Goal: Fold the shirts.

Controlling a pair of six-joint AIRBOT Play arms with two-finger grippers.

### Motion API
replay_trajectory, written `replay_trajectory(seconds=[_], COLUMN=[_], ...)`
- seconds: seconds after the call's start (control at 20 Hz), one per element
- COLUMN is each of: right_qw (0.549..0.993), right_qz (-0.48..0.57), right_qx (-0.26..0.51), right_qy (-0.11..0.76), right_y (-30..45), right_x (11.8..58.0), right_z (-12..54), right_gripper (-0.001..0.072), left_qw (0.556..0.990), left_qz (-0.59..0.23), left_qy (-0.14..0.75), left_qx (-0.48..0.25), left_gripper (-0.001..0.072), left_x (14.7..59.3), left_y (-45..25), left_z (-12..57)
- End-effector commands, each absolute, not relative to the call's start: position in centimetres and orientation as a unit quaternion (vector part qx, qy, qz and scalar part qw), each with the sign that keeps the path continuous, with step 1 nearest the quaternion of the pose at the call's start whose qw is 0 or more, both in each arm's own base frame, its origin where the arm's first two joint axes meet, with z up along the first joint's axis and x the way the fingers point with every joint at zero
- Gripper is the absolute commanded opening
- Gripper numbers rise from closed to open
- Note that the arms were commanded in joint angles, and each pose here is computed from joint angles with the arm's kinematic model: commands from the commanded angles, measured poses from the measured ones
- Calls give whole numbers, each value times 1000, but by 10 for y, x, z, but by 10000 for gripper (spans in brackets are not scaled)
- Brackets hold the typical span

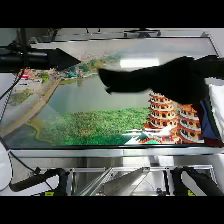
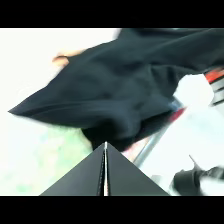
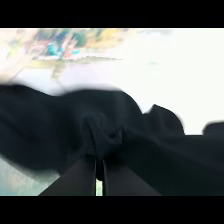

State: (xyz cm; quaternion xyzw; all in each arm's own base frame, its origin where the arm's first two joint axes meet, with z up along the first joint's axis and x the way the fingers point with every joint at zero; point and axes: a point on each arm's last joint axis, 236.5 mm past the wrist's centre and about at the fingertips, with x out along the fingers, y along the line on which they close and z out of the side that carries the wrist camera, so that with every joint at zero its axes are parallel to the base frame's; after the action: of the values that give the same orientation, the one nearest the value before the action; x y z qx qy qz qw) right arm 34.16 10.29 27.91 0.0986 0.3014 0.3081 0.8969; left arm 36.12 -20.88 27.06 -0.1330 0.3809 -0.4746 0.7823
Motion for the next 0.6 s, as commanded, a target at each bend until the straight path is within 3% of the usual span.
replay_trajectory(seconds=[0.0, 0.45, 0.5, 0.55], right_qw=[862, 791, 786, 778], right_qz=[367, 364, 362, 360], right_qx=[76, 126, 127, 128], right_qy=[341, 475, 486, 498], right_y=[135, 186, 195, 202], right_x=[296, 303, 304, 303], right_z=[270, 104, 83, 65], right_gripper=[20, 21, 69, 298], left_qw=[784, 717, 703, 689], left_qz=[-454, -412, -416, -416], left_qy=[416, 546, 561, 577], left_qx=[-79, -134, -139, -139], left_gripper=[17, 24, 27, 135], left_x=[321, 300, 295, 290], left_y=[-210, -254, -264, -271], left_z=[251, 66, 48, 30])
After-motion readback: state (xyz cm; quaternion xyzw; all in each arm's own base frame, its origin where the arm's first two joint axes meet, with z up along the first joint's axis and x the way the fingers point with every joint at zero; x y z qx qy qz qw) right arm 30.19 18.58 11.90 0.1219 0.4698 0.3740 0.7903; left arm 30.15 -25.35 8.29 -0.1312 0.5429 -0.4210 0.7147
